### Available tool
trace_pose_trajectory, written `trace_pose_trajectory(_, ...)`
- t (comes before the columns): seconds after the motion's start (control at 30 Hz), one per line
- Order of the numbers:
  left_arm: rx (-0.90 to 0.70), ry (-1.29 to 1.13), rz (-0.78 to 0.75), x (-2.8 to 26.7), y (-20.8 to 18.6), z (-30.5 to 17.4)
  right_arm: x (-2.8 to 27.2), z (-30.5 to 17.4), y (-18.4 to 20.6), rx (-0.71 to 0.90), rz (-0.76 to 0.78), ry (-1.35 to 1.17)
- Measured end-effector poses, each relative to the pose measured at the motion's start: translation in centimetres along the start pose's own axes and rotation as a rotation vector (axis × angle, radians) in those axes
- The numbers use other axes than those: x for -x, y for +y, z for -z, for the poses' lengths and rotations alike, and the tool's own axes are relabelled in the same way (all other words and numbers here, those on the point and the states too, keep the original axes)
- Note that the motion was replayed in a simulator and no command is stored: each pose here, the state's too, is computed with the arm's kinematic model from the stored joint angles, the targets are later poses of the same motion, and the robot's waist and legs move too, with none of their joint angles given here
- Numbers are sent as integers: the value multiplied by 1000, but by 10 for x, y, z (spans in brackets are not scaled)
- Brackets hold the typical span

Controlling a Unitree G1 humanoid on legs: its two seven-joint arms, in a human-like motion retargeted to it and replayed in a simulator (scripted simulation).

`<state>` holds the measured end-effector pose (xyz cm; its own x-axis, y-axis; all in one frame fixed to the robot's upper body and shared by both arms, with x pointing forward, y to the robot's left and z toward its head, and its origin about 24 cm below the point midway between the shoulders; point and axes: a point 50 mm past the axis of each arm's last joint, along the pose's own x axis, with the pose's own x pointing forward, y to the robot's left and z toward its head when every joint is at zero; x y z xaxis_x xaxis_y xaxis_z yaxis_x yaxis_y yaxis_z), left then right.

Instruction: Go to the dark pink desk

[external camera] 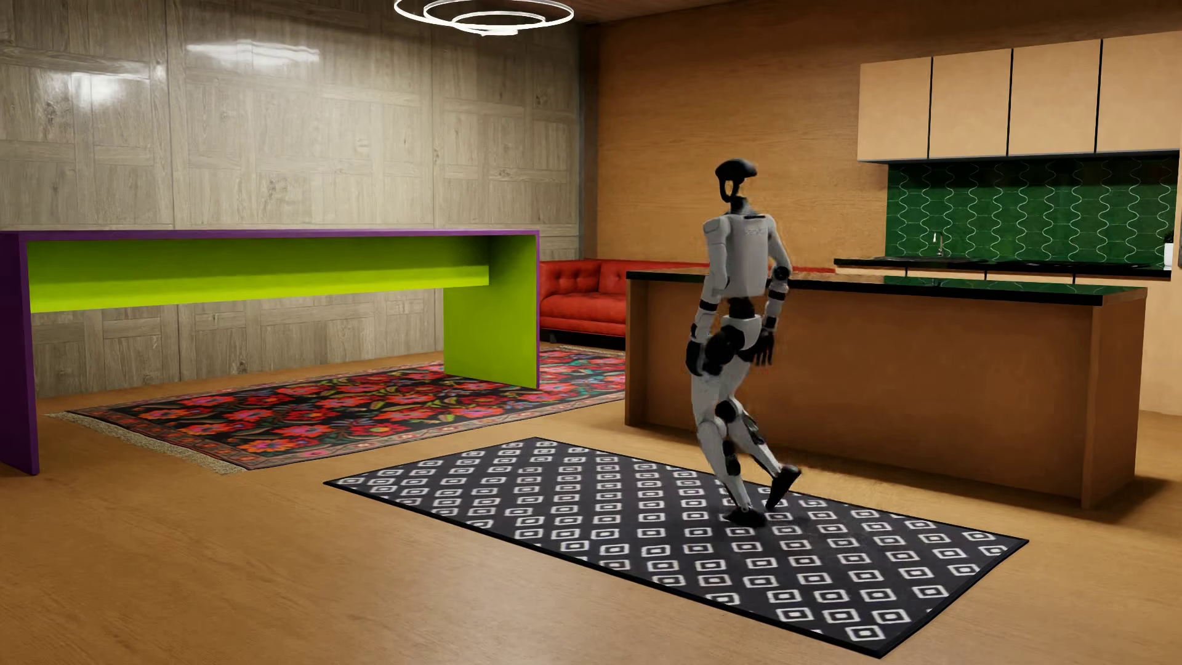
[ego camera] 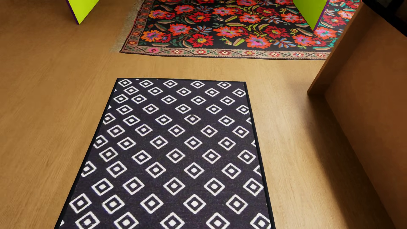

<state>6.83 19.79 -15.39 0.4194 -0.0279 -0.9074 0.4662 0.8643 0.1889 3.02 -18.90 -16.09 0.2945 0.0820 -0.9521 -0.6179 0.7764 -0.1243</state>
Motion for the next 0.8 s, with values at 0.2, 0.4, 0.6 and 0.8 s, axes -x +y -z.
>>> trace_pose_trajectory(0.2, -9, -184, -104, -3, 41, -54, 11, 36, 23, 47, -76, 107)
trace_pose_trajectory(0.4, 32, 36, 10, 1, -8, 10, 10, 34, 23, 54, -76, 109)
trace_pose_trajectory(0.6, 26, 216, 45, 24, -22, 69, -5, -47, -37, 130, 60, -140)
trace_pose_trajectory(0.8, -30, 295, 73, 31, -24, 87, 3, -79, -89, -9, 234, -256)
